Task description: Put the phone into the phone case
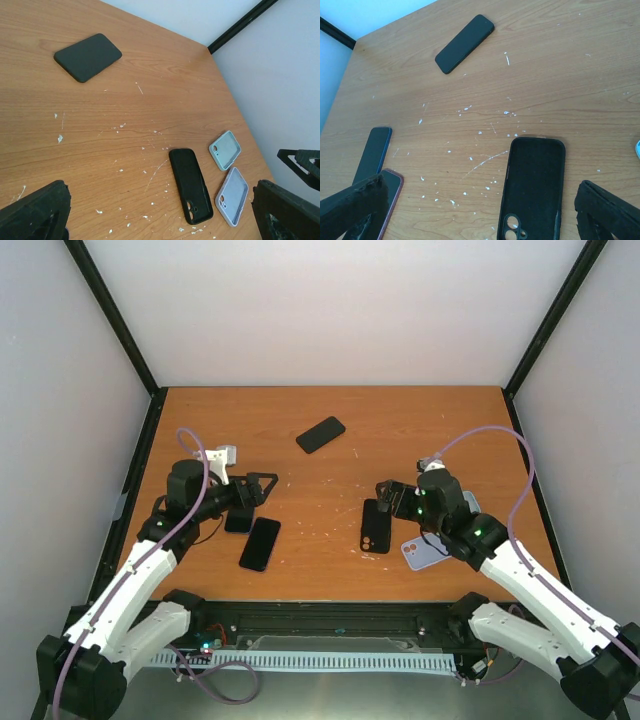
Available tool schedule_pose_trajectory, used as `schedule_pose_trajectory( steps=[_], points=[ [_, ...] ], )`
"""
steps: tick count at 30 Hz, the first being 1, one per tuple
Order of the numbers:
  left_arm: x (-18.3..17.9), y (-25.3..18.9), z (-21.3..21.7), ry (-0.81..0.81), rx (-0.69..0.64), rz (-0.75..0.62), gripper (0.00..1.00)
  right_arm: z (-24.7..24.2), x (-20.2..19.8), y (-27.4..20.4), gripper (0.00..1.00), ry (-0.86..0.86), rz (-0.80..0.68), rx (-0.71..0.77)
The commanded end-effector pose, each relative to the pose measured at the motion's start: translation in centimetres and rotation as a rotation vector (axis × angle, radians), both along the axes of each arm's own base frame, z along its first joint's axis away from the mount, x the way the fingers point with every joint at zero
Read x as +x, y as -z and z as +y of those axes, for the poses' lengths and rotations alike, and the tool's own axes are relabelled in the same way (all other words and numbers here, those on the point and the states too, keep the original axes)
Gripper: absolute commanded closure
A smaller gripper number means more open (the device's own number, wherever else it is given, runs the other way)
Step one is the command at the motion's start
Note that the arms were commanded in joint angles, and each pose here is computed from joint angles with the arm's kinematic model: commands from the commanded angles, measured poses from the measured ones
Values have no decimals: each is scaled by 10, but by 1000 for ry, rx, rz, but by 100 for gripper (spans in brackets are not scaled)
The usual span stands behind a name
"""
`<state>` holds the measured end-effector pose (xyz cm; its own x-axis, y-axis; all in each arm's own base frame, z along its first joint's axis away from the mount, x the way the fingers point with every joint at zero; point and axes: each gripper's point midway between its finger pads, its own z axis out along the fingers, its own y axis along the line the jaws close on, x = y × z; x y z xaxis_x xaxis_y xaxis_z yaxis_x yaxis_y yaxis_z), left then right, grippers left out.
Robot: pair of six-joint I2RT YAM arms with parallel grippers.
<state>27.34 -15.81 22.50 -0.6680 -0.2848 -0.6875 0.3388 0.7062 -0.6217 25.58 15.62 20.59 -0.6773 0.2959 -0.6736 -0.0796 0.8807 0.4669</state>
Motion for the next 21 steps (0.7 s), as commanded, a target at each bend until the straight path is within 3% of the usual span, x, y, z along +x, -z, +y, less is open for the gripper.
schedule_pose_trajectory(
  steps=[1, 9, 13, 17, 21],
  points=[
    [7, -18, 5, -30, 2, -35, 0, 5, 4, -10, 0, -5, -26, 9],
    [30, 52, 37, -234, 177, 216, 0, -1, 9, 25, 0, 11, 51, -117],
    [31, 92, 37, -224, 238, 330, 3, -6, 18, 45, 1, 32, 92, -209],
    [32, 121, 37, -216, 273, 406, 7, 1, 31, 61, 14, 11, 127, -270],
    [30, 138, 27, -171, 242, 466, 13, 5, 43, 84, 38, 16, 174, -318]
  ],
)
